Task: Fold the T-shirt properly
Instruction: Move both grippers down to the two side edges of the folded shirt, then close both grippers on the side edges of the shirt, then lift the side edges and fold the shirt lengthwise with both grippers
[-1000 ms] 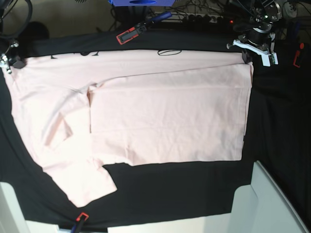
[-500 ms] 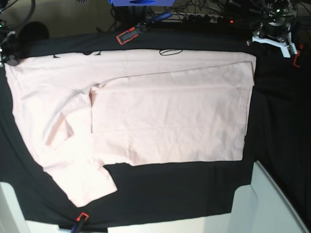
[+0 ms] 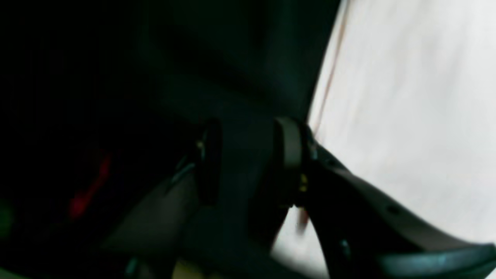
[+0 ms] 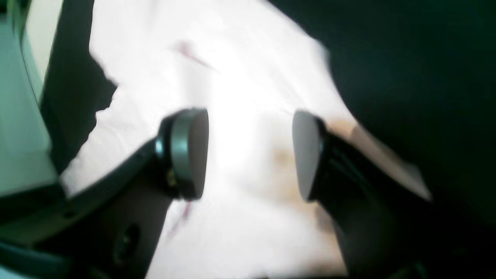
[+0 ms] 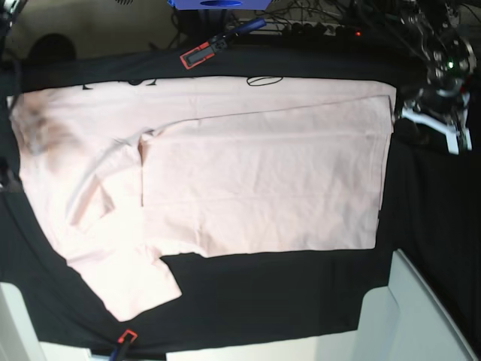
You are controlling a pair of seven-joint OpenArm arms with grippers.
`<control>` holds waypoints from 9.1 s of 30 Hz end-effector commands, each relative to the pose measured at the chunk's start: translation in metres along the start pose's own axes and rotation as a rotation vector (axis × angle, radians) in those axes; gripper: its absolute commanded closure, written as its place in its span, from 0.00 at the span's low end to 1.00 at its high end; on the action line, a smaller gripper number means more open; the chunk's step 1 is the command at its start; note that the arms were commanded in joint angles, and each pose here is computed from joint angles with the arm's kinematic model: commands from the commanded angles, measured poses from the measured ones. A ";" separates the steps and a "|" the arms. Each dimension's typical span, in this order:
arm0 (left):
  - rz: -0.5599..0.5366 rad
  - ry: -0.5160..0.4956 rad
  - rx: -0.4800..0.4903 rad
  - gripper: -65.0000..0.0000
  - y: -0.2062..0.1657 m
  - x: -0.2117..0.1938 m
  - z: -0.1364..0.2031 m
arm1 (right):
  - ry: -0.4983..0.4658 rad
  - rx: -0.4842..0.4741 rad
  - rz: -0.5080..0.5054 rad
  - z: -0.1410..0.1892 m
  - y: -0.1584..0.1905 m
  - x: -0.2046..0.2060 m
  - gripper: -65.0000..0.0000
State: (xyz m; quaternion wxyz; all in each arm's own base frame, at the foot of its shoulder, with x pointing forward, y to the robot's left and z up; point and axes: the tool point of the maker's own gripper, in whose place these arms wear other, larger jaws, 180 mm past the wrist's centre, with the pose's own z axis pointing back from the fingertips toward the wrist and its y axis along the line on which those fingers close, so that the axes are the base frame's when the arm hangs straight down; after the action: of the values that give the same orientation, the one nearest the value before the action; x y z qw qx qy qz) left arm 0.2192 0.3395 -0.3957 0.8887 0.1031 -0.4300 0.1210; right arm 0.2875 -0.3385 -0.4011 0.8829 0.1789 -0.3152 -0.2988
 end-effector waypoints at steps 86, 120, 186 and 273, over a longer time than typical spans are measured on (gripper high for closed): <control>-0.057 0.201 -0.073 0.48 -0.069 0.040 -0.147 | 0.024 -0.238 0.662 -0.133 -0.005 0.002 1.00; 0.091 0.168 -0.179 0.41 -0.116 0.050 -0.153 | 0.031 -0.232 0.671 -0.135 -0.003 -0.001 1.00; 0.110 0.263 -0.133 0.88 -0.095 -0.010 -0.154 | 0.050 -0.242 0.672 -0.132 -0.012 -0.009 1.00; -0.101 -0.012 -0.102 1.00 -0.091 0.062 -0.074 | -0.171 -0.284 0.695 -0.080 -0.008 0.037 1.00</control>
State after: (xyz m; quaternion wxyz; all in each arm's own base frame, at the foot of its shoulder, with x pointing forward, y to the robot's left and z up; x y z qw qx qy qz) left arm 0.3269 0.2837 -0.4151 0.9070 0.0808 -0.4090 0.0592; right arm 0.3462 -0.3464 -0.4677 0.9307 -0.0766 -0.3561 -0.0355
